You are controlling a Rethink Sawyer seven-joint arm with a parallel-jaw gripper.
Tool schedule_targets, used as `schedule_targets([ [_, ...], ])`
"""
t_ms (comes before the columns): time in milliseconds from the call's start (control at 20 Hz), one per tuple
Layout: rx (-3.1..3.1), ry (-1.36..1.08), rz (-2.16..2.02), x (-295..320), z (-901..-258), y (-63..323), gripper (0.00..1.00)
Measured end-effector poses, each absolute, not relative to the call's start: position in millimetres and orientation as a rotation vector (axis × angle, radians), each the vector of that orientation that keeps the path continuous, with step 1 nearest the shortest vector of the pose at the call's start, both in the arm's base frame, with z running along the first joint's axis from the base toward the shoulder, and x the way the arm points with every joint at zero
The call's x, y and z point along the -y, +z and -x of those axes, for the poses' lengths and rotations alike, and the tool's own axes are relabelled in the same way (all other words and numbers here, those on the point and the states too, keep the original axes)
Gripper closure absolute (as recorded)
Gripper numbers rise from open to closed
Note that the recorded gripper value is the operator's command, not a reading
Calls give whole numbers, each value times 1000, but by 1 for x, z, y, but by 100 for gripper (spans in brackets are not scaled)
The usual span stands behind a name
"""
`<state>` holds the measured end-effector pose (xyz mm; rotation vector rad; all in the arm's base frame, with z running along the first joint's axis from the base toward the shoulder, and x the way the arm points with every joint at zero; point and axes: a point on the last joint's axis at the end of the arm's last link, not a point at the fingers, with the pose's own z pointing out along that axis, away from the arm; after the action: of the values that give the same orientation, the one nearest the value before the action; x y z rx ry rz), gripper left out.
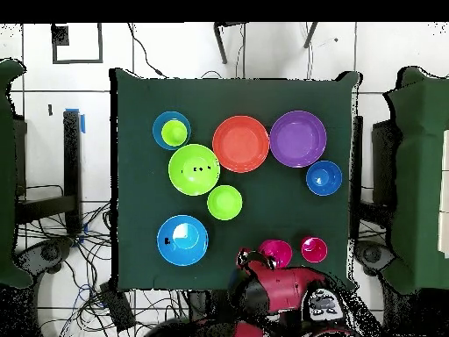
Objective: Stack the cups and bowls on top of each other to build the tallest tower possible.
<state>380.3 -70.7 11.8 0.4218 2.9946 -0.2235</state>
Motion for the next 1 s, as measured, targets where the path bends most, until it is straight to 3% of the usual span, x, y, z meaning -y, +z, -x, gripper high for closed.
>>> schedule_targets([
  [1000, -3099, -294, -797, -33, -506, 75, 100],
])
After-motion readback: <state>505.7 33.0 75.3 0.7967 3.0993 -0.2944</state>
